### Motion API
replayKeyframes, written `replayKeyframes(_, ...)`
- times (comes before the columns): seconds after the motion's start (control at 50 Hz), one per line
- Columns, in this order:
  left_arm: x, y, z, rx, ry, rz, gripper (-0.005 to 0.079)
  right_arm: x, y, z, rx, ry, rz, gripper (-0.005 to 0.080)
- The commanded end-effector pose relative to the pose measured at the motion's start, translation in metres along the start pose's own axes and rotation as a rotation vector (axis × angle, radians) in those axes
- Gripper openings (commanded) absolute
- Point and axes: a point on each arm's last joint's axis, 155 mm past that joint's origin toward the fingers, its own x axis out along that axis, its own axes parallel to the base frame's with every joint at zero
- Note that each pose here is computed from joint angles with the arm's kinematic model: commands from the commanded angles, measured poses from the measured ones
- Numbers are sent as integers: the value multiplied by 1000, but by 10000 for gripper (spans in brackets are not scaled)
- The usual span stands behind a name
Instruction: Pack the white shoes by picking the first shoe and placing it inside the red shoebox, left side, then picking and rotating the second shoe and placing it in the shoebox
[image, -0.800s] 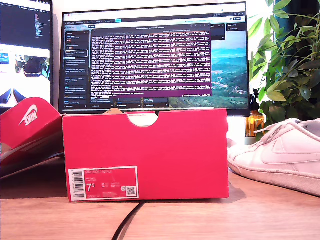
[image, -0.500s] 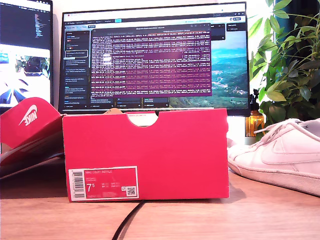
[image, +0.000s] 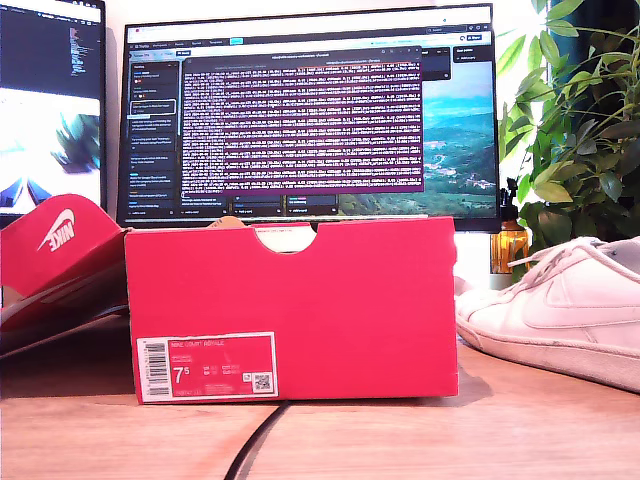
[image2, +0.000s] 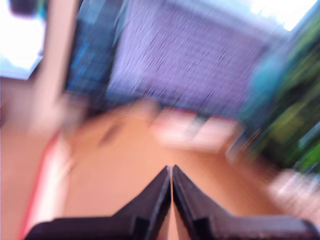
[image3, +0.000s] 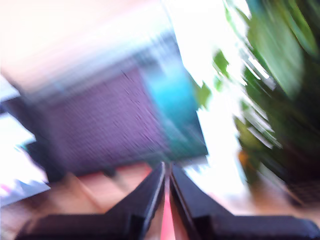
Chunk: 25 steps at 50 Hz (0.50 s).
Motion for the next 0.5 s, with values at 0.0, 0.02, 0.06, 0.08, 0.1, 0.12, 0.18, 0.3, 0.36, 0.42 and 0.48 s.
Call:
replayKeyframes(0.0, -2, -17, 24, -11, -76, -58, -18, 0, 11, 7, 68, -16, 52, -12)
replayKeyframes(0.02, -2, -22, 30, -10, -91, -74, -18, 0, 15, 10, 79, -19, 67, -12)
replayKeyframes(0.06, -4, -32, 39, 9, -112, -111, -18, 0, 22, 18, 108, -24, 94, -12)
replayKeyframes(0.08, -5, -37, 43, 18, -116, -130, -18, 0, 28, 21, 109, -23, 114, -12)
replayKeyframes(0.1, -5, -42, 46, 30, -117, -148, -18, 0, 33, 24, 109, -20, 132, -12)
replayKeyframes(0.12, -6, -48, 49, 41, -117, -169, -18, -1, 38, 28, 104, -18, 151, -12)
replayKeyframes(0.18, -9, -66, 54, 105, -101, -230, -18, -1, 51, 38, 97, -5, 189, -12)
replayKeyframes(0.3, -12, -86, 51, 218, -10, -295, -19, 4, 60, 49, 61, 57, 187, -13)
replayKeyframes(0.36, -11, -89, 44, 279, 56, -304, -19, 9, 60, 51, 42, 100, 171, -13)
replayKeyframes(0.42, -11, -90, 36, 312, 133, -309, -19, 15, 58, 52, 31, 147, 148, -13)
replayKeyframes(0.48, -11, -88, 28, 359, 208, -310, -19, 24, 51, 51, 0, 195, 108, -13)
